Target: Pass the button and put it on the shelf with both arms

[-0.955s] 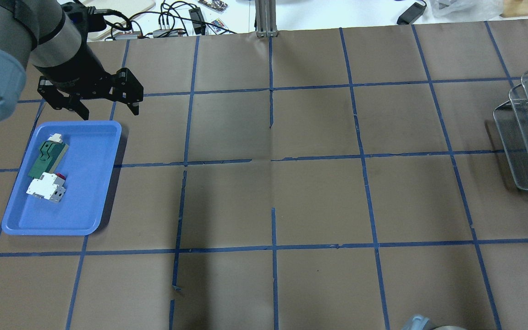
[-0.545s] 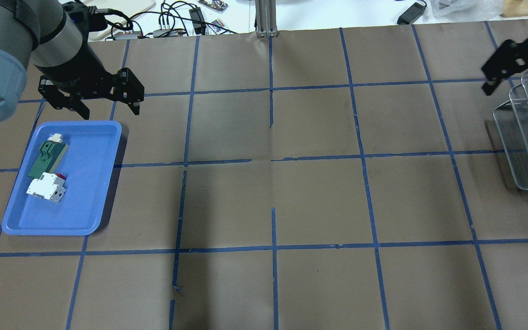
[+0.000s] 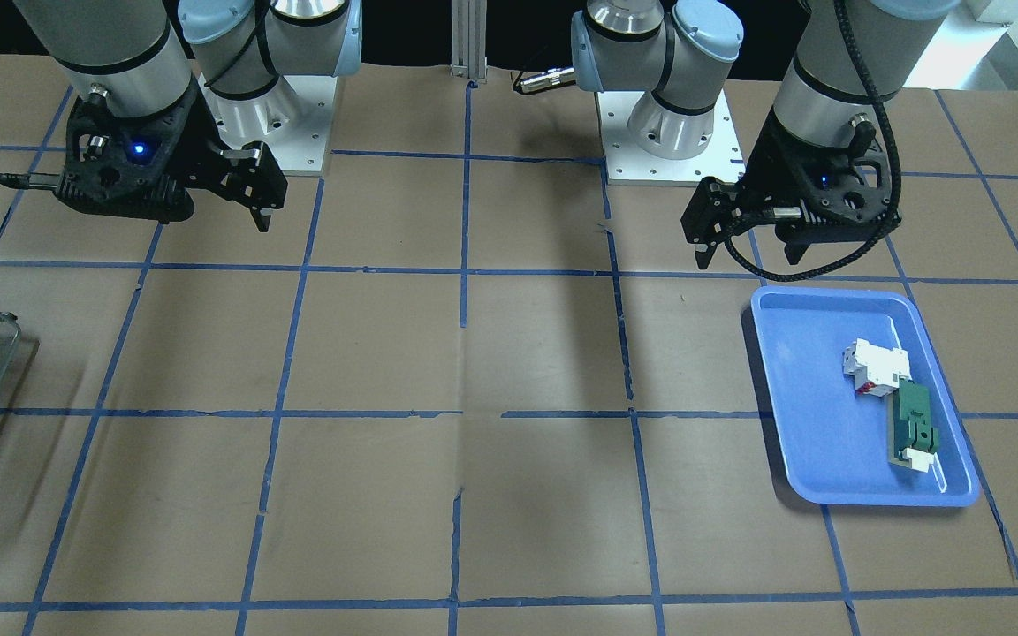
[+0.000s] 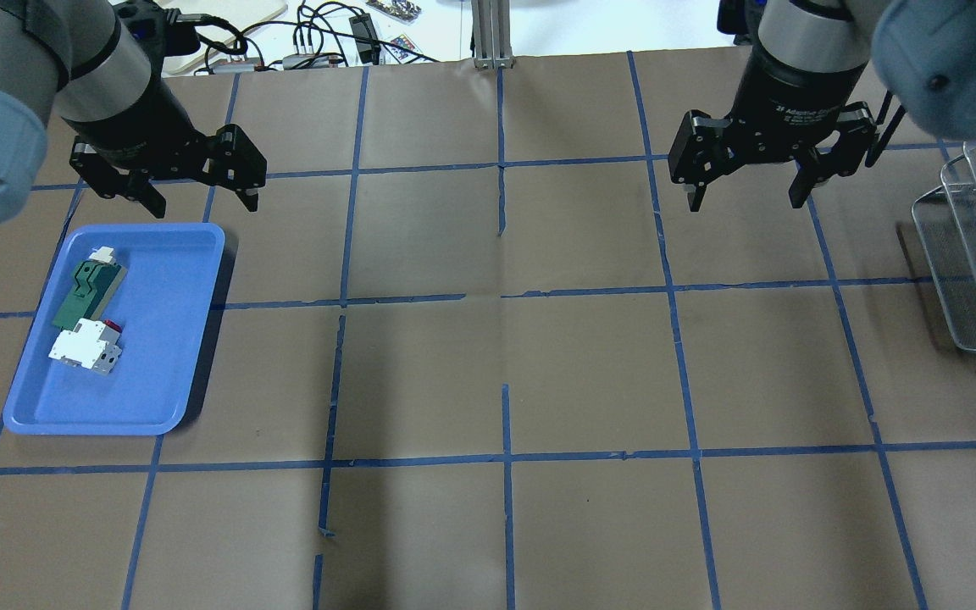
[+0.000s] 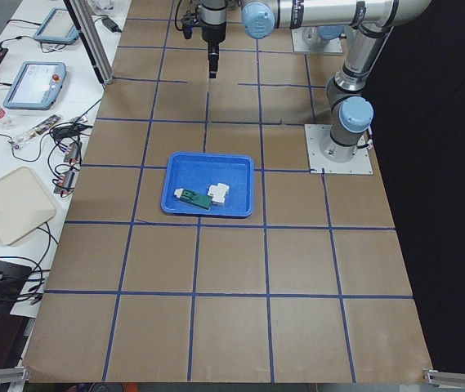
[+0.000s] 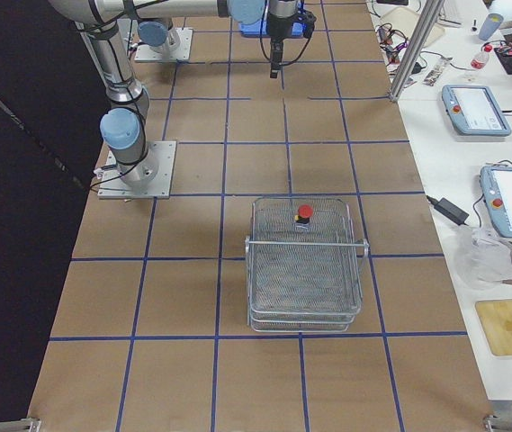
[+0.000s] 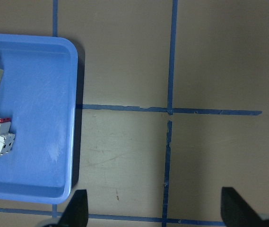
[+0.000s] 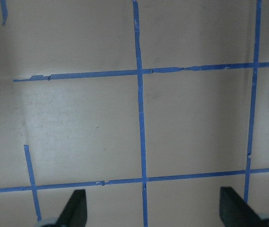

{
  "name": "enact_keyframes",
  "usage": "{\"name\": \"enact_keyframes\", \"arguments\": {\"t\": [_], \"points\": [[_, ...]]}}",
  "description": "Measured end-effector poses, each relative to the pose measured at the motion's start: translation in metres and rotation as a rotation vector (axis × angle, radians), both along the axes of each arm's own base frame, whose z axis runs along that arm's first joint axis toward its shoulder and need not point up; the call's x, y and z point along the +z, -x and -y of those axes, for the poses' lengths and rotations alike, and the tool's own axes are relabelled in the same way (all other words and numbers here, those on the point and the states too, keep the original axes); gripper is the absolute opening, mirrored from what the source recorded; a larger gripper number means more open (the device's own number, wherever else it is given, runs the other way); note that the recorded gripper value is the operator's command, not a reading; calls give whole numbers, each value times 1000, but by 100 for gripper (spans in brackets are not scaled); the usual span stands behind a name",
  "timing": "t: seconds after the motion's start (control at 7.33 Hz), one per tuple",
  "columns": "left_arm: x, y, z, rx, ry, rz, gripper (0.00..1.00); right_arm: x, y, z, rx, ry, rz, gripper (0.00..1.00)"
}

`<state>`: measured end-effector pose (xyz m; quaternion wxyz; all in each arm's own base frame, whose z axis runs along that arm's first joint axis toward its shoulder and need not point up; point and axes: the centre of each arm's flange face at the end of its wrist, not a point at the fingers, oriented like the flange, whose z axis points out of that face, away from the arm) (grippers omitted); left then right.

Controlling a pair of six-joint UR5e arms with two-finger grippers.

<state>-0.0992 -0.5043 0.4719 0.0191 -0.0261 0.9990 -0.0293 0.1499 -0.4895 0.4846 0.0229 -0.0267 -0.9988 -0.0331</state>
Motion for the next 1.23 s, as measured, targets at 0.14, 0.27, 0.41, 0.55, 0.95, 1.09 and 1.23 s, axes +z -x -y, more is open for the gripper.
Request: {"name": "enact_keyframes", "arguments": {"t": [0.14, 0.27, 0.41, 0.55, 0.95, 1.09, 1.23], "points": [[0, 0, 0, 0, 0, 0, 100, 1, -2, -10, -8, 1, 1, 100], [1, 0, 0, 1, 1, 0, 100, -4, -2, -19, -25, -7, 3, 100], [1, 0, 0, 2, 2, 0, 100, -6, 0, -27, -47, -6, 3, 100], [1, 0, 0, 1, 2, 1, 100, -3, 1, -32, -61, 1, 3, 100], [2, -1, -1, 1, 3, 2, 100, 0, 11, -32, -90, 17, 6, 100], [2, -2, -1, 1, 4, 2, 100, 0, 15, -31, -100, 17, 7, 100], [2, -2, -1, 2, 4, 1, 100, 1, 17, -31, -103, 18, 7, 100]]}}
